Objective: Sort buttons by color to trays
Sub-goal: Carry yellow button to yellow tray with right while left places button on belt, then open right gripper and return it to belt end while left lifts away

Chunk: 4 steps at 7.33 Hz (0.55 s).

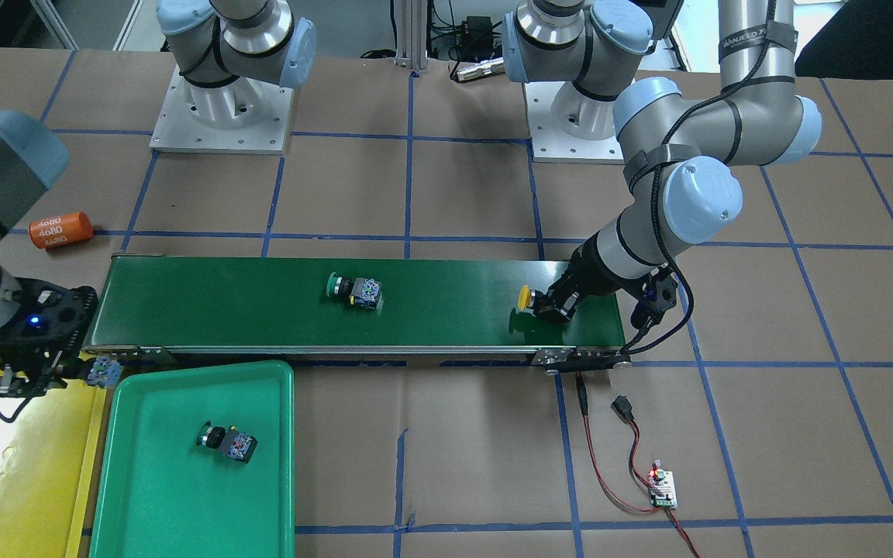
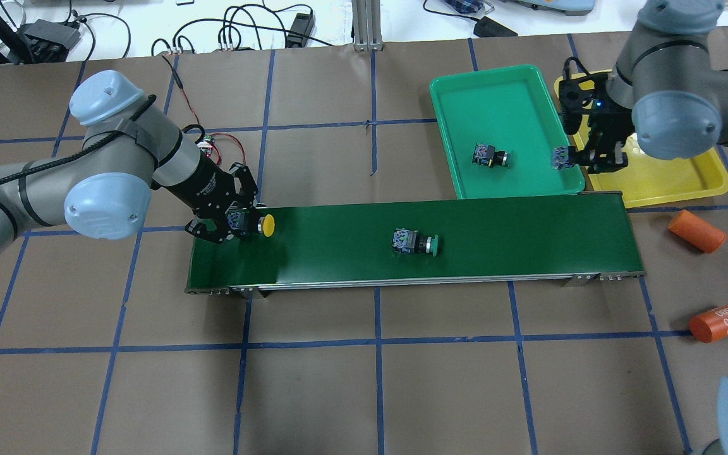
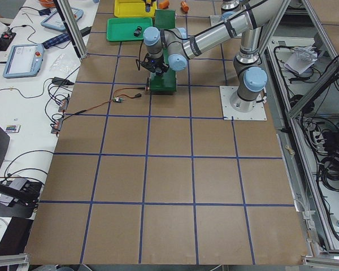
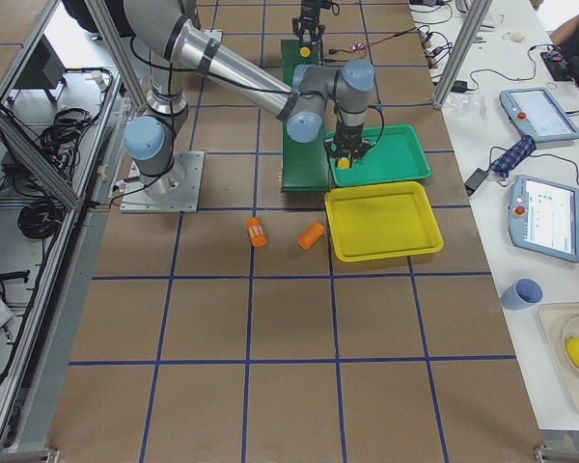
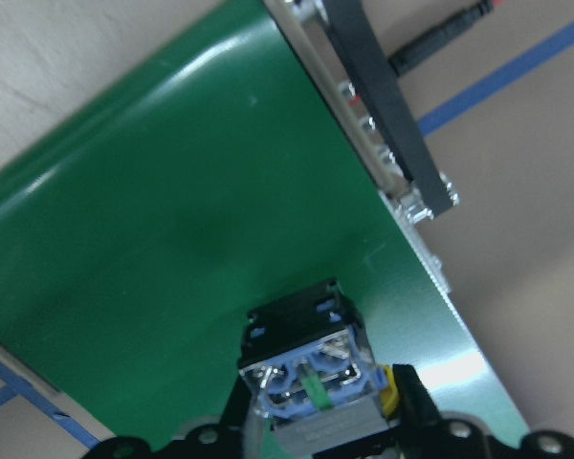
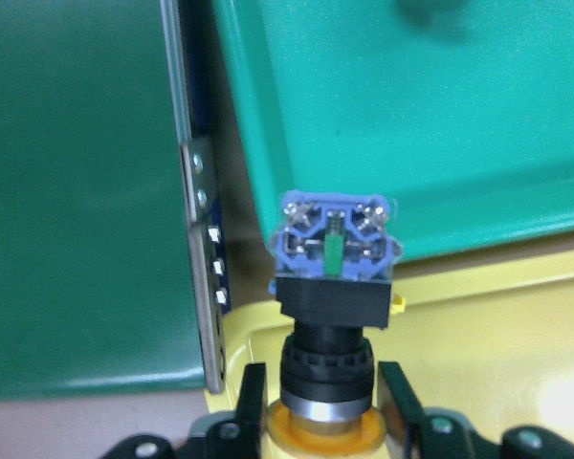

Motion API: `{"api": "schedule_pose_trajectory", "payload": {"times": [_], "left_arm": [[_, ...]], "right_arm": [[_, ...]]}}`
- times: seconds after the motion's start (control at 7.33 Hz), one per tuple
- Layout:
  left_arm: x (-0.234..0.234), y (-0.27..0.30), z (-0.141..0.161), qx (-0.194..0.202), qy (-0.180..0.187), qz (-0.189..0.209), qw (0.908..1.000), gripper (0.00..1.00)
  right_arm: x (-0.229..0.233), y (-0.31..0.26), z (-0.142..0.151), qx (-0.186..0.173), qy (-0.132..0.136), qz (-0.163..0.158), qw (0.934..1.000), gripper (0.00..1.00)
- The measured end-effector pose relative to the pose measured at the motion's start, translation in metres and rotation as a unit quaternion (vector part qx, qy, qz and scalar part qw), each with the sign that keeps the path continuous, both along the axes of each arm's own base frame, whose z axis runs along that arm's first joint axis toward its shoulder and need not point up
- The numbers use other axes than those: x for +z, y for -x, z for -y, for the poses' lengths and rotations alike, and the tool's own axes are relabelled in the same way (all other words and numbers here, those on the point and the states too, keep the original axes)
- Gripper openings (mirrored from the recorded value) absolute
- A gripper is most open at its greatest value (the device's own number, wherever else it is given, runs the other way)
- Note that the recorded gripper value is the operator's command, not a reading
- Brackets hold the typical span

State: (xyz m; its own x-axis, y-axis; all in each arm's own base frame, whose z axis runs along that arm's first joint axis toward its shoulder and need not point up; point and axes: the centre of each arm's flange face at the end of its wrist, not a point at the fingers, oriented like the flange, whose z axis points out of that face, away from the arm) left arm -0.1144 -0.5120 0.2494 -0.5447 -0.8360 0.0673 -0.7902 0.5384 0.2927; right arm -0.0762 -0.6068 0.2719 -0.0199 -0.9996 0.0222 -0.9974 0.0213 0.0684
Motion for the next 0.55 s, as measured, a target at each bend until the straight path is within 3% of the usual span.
{"api": "schedule_pose_trajectory", "payload": {"times": [0.14, 0.55], "left_arm": [[0.001, 0.001, -0.002, 0.007, 0.001, 0.001, 1.0000, 1.00], [0.051, 0.001, 0.002, 0.025, 0.033, 0.007, 0.9991, 1.00]], "right_arm": [[-0.019, 0.042, 0.001, 0.014, 0.000, 0.016, 0.9998, 1.00], [-0.037, 0.085, -0.004, 0.014, 0.002, 0.042, 0.9990, 1.00]]}}
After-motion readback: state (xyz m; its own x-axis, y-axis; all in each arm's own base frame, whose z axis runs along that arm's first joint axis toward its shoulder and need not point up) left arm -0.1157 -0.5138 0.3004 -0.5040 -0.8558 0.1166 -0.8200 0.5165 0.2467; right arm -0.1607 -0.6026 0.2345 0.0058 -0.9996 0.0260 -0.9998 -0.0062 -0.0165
